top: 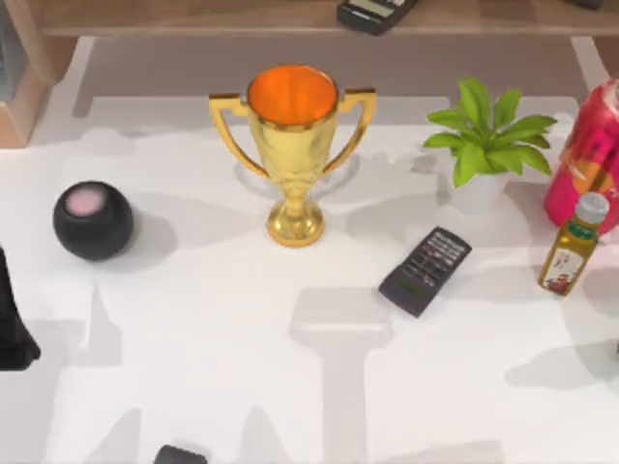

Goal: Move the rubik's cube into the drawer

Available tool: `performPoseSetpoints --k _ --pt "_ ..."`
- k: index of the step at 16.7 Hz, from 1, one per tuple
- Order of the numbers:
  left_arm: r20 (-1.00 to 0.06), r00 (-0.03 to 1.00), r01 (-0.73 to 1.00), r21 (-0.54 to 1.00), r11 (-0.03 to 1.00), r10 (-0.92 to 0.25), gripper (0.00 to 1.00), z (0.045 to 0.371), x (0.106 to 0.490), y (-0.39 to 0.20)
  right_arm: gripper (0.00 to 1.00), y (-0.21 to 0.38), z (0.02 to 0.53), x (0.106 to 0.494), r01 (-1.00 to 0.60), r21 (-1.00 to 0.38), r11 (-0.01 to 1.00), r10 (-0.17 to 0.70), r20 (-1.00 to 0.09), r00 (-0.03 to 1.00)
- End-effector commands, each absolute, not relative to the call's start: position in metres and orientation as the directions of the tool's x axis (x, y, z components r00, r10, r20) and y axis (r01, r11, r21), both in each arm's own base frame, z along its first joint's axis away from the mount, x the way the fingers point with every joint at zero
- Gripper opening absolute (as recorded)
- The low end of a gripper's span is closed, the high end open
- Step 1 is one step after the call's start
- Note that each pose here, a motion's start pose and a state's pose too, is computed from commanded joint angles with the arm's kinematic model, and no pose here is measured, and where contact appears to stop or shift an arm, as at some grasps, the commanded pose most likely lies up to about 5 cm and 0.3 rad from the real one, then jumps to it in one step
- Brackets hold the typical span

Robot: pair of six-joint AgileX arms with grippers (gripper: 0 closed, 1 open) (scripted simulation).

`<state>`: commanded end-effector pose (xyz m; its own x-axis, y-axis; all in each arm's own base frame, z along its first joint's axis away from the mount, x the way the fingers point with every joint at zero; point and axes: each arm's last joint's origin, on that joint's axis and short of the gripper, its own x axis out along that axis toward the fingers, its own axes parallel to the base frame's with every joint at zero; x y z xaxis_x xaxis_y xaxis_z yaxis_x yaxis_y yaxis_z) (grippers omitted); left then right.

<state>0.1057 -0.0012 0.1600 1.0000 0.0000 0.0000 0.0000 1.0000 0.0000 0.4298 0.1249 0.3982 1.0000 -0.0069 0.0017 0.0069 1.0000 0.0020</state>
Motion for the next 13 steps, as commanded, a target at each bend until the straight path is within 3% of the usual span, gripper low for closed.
performPoseSetpoints --k 9,13 --pt "0.0 1.0 0.0 0.0 1.0 0.0 1.0 0.16 0.106 -0.001 0.0 0.118 0.417 0.419 0.022 0.014 1.0 -0.022 0.007 1.0" --pt "0.0 1.0 0.0 0.0 1.0 0.0 1.0 0.16 0.106 -0.001 0.0 0.08 0.461 0.406 0.107 0.05 0.993 -0.108 0.006 0.994"
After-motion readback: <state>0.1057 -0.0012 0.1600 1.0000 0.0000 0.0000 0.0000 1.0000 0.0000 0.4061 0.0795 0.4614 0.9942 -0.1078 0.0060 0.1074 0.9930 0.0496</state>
